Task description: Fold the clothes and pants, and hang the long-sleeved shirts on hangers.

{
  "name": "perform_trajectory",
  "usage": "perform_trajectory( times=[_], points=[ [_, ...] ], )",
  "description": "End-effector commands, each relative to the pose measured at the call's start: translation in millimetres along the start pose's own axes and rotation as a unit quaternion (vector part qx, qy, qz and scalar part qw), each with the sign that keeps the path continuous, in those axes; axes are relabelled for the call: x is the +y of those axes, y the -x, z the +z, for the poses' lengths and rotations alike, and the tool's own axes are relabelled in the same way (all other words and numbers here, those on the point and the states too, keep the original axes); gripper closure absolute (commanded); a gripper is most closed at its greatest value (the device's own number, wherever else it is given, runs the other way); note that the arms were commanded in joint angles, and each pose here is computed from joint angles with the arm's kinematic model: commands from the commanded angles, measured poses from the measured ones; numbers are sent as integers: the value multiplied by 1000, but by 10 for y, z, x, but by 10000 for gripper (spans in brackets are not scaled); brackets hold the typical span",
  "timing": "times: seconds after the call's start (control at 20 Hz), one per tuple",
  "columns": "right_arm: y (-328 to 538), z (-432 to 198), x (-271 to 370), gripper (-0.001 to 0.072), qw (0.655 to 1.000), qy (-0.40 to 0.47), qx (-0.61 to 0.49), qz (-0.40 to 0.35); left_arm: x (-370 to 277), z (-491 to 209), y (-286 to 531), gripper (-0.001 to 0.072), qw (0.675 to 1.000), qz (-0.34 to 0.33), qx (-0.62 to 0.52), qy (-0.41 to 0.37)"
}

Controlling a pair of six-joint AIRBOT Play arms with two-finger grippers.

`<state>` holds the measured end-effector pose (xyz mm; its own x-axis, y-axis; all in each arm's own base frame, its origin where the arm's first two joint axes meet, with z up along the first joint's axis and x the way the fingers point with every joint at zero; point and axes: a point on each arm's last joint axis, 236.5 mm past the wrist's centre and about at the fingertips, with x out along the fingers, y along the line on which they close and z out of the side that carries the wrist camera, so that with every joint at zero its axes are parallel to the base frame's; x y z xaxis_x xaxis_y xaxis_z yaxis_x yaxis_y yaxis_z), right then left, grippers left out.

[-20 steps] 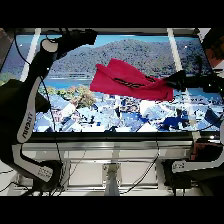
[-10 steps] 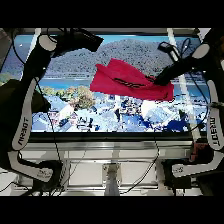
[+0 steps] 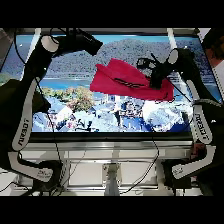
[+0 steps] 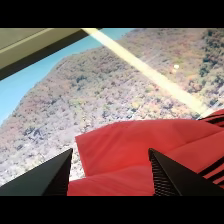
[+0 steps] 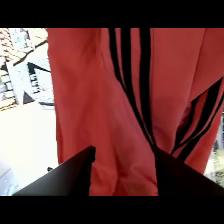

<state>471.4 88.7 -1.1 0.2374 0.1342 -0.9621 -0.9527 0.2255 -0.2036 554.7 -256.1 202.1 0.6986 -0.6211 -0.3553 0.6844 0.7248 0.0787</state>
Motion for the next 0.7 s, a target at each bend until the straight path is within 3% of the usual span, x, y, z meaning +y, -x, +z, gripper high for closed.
perform_trajectory(
  times=[0.0, 0.4, 0.45, 0.5, 0.65],
  points=[
    [-154, -14, -38, 309, 1000, 22, 9, -2, 28, -29, 2, 165, 1000, 6, 7, -13],
    [-456, -37, 106, 326, 999, 15, 11, 41, 28, -29, 2, 165, 999, 6, 7, -31],
    [-475, -42, 116, 438, 999, 15, 12, 44, 28, -29, 2, 165, 999, 6, 7, -31],
    [-483, -41, 110, 667, 999, 15, 12, 43, 28, -29, 2, 164, 999, 6, 7, -31],
    [-430, -67, -136, 698, 999, -49, 10, -2, 28, -29, 2, 165, 999, 6, 7, -31]
  ],
)
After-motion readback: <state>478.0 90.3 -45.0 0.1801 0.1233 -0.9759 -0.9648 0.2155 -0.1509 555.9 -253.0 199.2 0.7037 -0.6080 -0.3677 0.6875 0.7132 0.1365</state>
